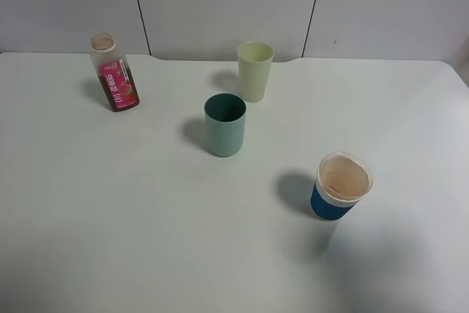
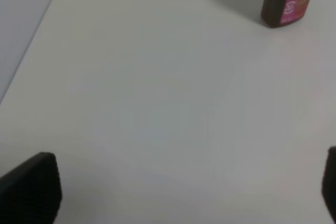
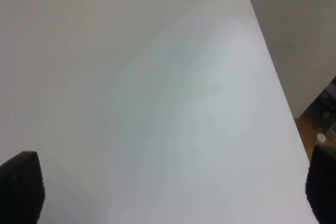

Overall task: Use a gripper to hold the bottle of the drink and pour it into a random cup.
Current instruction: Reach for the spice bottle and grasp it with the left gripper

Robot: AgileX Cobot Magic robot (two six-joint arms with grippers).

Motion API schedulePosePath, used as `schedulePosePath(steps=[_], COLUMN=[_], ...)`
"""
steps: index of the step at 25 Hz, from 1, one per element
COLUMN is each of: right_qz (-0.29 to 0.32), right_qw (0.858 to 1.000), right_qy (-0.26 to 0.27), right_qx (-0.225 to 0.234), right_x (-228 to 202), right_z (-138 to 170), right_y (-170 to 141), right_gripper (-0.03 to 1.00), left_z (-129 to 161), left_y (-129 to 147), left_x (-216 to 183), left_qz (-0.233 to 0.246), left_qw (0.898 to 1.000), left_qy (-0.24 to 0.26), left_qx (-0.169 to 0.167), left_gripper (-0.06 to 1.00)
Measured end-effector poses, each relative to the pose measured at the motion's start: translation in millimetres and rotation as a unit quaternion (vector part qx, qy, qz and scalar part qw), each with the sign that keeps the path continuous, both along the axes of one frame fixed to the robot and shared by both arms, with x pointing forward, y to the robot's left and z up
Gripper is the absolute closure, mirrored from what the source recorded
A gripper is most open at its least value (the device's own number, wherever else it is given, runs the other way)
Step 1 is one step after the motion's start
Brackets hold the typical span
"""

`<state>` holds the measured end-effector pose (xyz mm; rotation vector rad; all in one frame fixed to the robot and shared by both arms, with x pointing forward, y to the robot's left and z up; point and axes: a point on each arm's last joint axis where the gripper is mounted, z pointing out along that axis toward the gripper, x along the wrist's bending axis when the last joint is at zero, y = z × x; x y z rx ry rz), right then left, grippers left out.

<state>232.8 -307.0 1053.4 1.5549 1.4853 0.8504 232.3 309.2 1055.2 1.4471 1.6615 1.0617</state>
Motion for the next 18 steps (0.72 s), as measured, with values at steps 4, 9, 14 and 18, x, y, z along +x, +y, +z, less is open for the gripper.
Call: schedulePosePath(steps=[4, 9, 14, 18], right_qz=[0.0, 0.0, 0.0, 0.0], right_qw=[1.0, 1.0, 1.0, 1.0], right_qy=[0.0, 0.0, 0.0, 0.0], right_qx=[0.0, 0.0, 0.0, 0.0], right_x=[0.0, 0.0, 0.0, 0.0], right_z=[0.0, 0.0, 0.0, 0.0], right_y=[0.0, 0.0, 0.0, 0.0], right_gripper=[-0.02, -0.02, -0.02, -0.02], left_z=[0.0, 0.0, 0.0, 0.0], left_y=[0.0, 0.0, 0.0, 0.0], left_x=[0.0, 0.0, 0.0, 0.0], left_qz=[0.0, 0.0, 0.0, 0.0], left_qw=[1.0, 1.0, 1.0, 1.0], left_qy=[0.0, 0.0, 0.0, 0.0], left_qx=[0.0, 0.0, 0.0, 0.0], left_gripper=[-0.04, -0.04, -0.04, -0.04])
